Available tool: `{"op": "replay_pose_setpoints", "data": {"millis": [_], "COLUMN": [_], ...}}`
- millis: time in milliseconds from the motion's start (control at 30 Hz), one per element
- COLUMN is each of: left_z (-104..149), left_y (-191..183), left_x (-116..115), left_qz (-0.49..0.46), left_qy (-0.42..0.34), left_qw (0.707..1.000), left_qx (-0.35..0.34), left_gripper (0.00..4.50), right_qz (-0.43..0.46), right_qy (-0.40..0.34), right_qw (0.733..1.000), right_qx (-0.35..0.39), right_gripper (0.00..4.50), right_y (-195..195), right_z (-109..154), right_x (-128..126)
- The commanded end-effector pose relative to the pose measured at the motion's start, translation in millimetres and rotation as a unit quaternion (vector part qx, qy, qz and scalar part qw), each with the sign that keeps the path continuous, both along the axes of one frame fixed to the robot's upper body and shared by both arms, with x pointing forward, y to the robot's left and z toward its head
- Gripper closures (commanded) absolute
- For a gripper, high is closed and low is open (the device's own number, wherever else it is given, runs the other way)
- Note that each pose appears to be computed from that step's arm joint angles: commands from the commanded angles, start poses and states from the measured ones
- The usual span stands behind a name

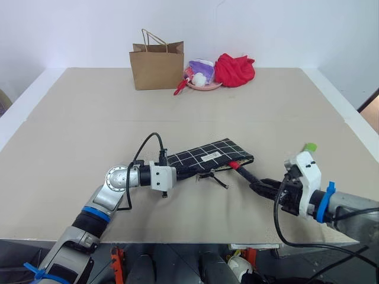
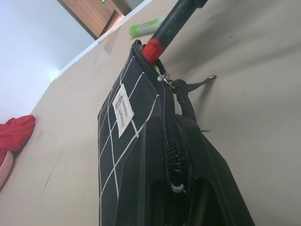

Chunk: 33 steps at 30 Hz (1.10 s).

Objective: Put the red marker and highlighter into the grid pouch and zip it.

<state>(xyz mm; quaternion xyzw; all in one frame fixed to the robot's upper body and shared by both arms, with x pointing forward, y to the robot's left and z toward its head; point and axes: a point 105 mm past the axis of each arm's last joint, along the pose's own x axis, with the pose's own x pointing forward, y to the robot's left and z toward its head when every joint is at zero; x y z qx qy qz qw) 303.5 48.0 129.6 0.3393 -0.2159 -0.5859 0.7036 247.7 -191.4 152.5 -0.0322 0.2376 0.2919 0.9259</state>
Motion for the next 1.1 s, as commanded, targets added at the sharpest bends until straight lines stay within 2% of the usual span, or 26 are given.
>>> {"op": "replay_pose_setpoints", "data": {"millis": [33, 267, 400, 467, 633, 767, 900, 1000, 1100], "left_z": [9, 9, 10, 10, 10, 10, 11, 15, 20], "left_y": [-4, -6, -8, -9, -9, -9, -8, -5, -2], "left_x": [-5, -6, -6, -6, -6, -7, -7, -5, -4], "left_qz": [-0.015, -0.019, -0.021, -0.021, -0.019, -0.019, -0.018, -0.013, -0.01], "left_qy": [-0.019, -0.023, -0.023, -0.023, -0.022, -0.019, -0.018, -0.016, 0.01], "left_qw": [1.0, 0.999, 0.999, 0.999, 0.999, 0.999, 0.999, 0.999, 0.998], "left_qx": [-0.01, -0.011, -0.014, -0.016, -0.019, -0.022, -0.022, -0.035, -0.057], "left_gripper": [4.5, 4.5, 4.5, 4.5, 4.5, 4.5, 4.5, 4.5, 4.5], "right_qz": [0.007, 0.042, 0.042, 0.025, 0.012, 0.01, 0.011, -0.076, -0.16], "right_qy": [-0.024, -0.007, -0.004, -0.004, -0.029, -0.075, -0.066, -0.068, -0.075], "right_qw": [0.999, 0.997, 0.997, 0.999, 0.999, 0.997, 0.998, 0.995, 0.984], "right_qx": [-0.024, -0.059, -0.064, -0.042, -0.015, 0.008, 0.009, -0.01, 0.005], "right_gripper": [3.88, 3.88, 3.88, 3.88, 1.44, 0.04, 0.04, 0.04, 0.04], "right_y": [0, 12, 15, 15, 19, 24, 9, -34, -70], "right_z": [10, 6, 5, 10, 24, 41, 42, 44, 47], "right_x": [7, 10, 18, 26, 37, 41, 27, 28, 32]}}
